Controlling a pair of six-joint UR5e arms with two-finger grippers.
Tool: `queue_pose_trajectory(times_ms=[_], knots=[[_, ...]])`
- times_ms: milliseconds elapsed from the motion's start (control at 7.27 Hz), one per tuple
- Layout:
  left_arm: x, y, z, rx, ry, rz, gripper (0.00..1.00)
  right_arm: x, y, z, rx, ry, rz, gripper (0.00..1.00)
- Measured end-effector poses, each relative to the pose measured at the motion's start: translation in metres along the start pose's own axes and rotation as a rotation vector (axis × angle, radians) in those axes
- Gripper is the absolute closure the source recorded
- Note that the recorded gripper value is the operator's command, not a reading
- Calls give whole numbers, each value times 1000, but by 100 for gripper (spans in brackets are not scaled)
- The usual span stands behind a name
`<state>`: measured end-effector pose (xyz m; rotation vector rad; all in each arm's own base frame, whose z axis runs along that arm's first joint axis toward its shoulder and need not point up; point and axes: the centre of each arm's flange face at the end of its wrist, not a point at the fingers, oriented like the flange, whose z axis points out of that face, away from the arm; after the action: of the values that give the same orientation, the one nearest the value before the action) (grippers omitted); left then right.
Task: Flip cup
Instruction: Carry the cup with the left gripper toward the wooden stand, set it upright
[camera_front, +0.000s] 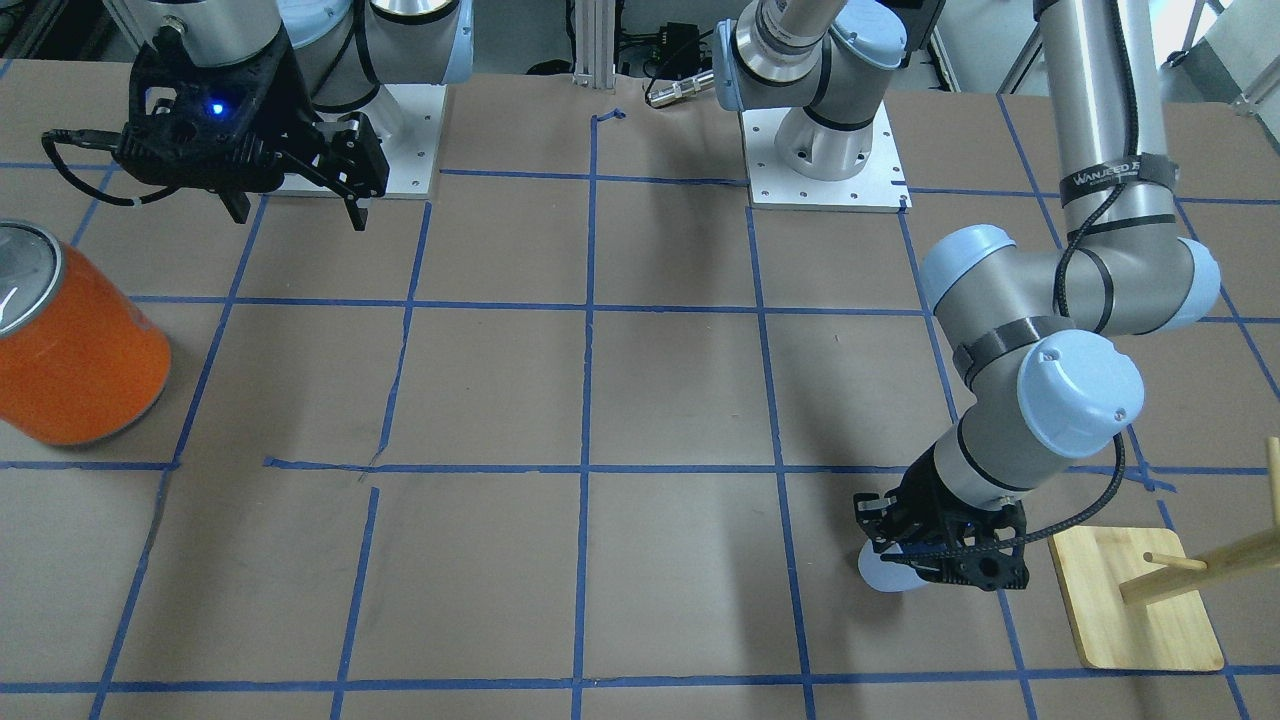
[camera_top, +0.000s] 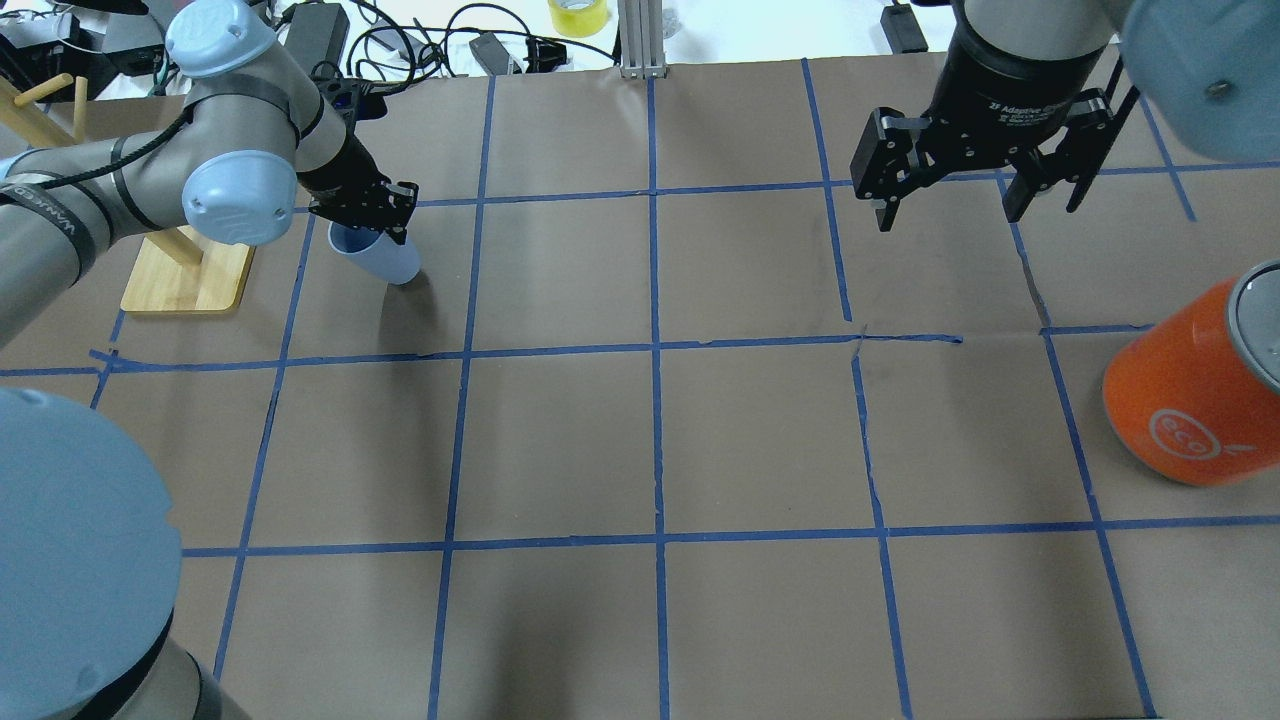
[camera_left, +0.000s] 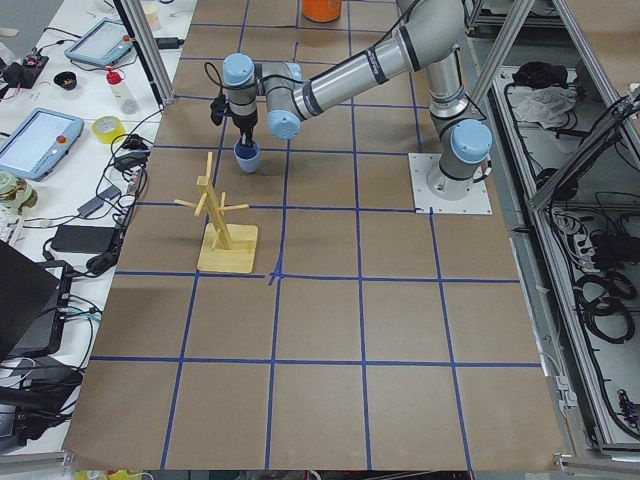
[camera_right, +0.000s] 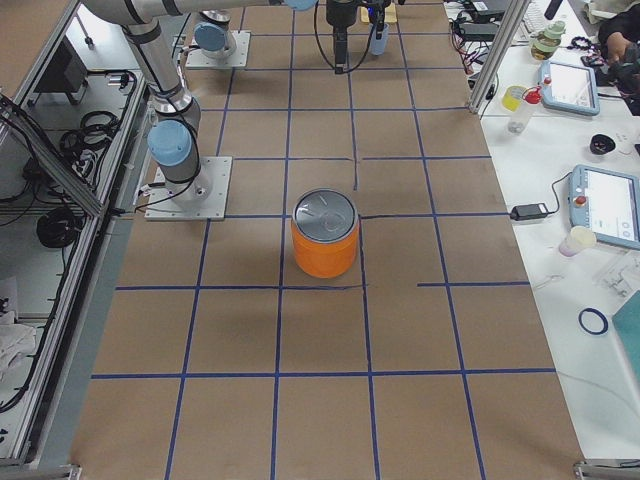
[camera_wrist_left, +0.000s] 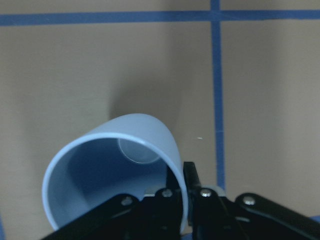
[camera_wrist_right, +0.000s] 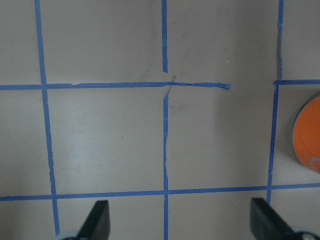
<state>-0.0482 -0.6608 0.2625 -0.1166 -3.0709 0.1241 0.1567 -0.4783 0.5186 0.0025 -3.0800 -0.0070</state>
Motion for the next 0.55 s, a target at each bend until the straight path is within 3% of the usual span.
queue_pose_trajectory(times_ms=[138,275,413,550], knots=[[-3,-1,2,1,-24,20,100,0,0,0,1,0,-14,0],[-4,0,4,-3,-40,29,83,1,-1,0,1,3,-22,0],[-6,0,6,-8,-51,33,42,1,-1,0,3,6,-24,0],[-6,0,7,-10,-56,34,28,2,-1,0,5,7,-24,0]])
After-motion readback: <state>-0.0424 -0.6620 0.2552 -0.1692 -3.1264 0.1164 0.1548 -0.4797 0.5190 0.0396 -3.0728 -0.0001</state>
